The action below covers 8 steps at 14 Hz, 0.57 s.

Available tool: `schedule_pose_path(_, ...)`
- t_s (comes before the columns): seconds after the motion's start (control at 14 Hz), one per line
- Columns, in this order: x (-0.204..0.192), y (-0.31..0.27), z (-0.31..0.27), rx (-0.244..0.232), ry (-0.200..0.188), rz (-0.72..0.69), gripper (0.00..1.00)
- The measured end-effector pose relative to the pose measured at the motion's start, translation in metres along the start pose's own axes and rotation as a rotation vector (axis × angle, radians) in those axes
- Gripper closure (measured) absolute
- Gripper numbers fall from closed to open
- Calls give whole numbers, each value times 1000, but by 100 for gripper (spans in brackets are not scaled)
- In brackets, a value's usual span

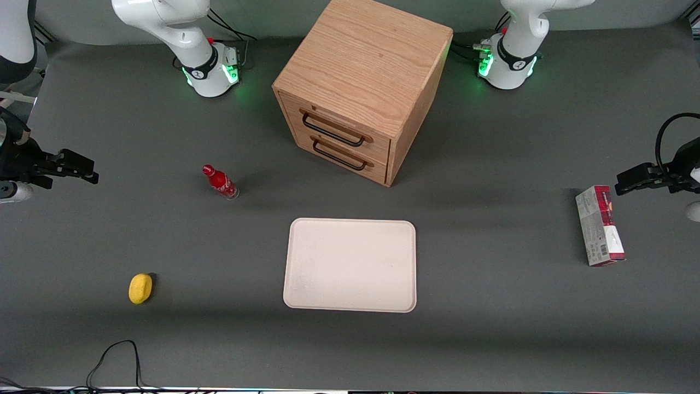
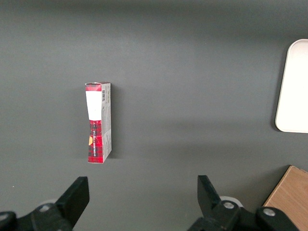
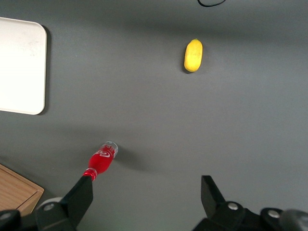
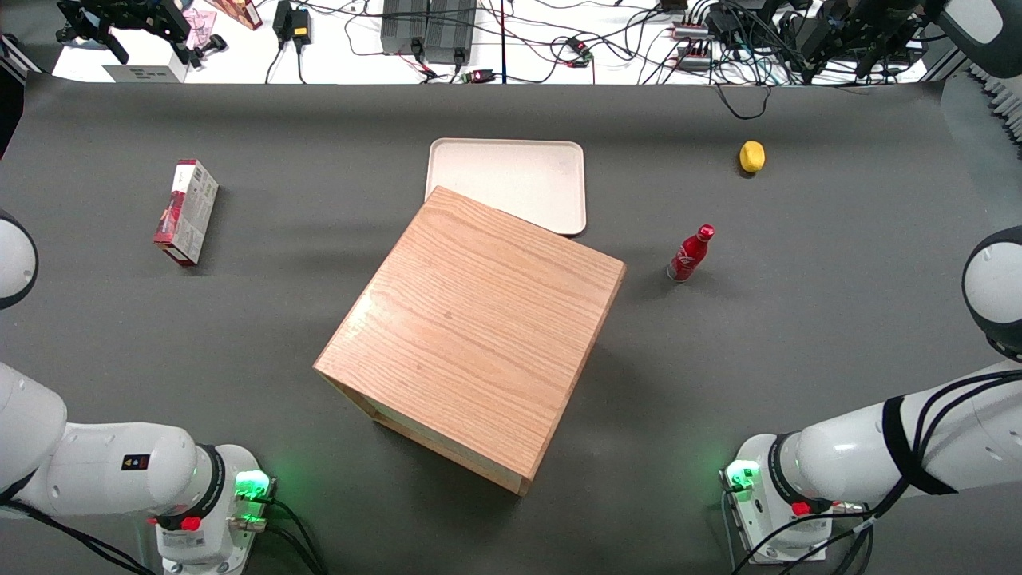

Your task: Open upper drawer

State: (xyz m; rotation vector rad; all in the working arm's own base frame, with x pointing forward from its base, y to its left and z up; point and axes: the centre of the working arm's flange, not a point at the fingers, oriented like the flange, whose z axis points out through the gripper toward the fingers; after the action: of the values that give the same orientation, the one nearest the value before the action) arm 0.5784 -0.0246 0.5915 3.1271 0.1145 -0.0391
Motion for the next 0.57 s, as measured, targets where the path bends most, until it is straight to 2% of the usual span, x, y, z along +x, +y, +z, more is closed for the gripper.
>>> schedule_pose_path(0.57,5,-8,9,2,-15,-14,0)
